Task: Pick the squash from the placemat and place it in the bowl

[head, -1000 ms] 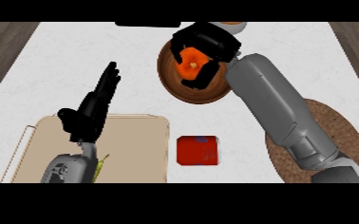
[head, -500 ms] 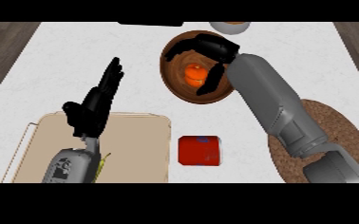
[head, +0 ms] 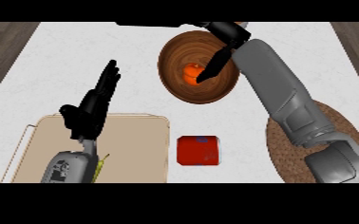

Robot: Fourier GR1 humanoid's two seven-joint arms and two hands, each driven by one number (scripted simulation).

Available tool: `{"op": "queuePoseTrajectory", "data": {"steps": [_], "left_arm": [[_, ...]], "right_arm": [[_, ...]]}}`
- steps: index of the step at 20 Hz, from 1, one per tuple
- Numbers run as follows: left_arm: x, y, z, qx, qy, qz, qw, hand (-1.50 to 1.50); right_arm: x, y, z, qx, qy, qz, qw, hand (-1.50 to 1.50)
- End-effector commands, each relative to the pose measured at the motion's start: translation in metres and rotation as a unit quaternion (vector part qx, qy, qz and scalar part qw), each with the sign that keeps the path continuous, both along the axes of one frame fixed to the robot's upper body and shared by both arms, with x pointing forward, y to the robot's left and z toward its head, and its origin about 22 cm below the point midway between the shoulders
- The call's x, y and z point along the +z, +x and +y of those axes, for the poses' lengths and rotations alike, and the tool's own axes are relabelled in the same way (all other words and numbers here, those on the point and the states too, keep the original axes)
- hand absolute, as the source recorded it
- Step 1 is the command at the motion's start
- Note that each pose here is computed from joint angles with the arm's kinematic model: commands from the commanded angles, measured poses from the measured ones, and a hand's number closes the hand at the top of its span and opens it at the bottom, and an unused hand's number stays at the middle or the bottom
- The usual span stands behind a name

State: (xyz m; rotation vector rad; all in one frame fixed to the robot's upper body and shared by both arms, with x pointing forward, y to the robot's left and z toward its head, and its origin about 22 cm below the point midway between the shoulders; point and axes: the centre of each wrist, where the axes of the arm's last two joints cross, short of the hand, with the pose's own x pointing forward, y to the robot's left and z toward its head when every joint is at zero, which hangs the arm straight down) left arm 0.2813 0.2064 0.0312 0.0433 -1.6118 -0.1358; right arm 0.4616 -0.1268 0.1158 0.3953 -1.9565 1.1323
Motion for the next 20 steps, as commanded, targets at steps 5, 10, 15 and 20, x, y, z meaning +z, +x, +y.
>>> {"op": "queuePoseTrajectory", "data": {"steps": [5,10,15,20], "left_arm": [[0.008,0.009,-0.018,-0.012,-0.001,-0.001,0.9999,0.0],[0.002,-0.005,-0.011,-0.014,-0.008,-0.007,0.9998,0.0],[0.008,0.001,-0.014,-0.012,-0.003,-0.007,0.9999,0.0],[0.005,0.005,-0.014,-0.016,-0.005,-0.011,0.9998,0.0]], "right_arm": [[0.013,0.011,-0.059,0.005,0.053,0.089,0.995,-1.5],[0.025,0.013,-0.101,0.011,0.067,0.143,0.987,-1.5],[0.015,0.009,-0.112,0.038,0.074,0.163,0.983,-1.5],[0.031,0.01,-0.123,0.044,0.059,0.159,0.985,-1.5]]}}
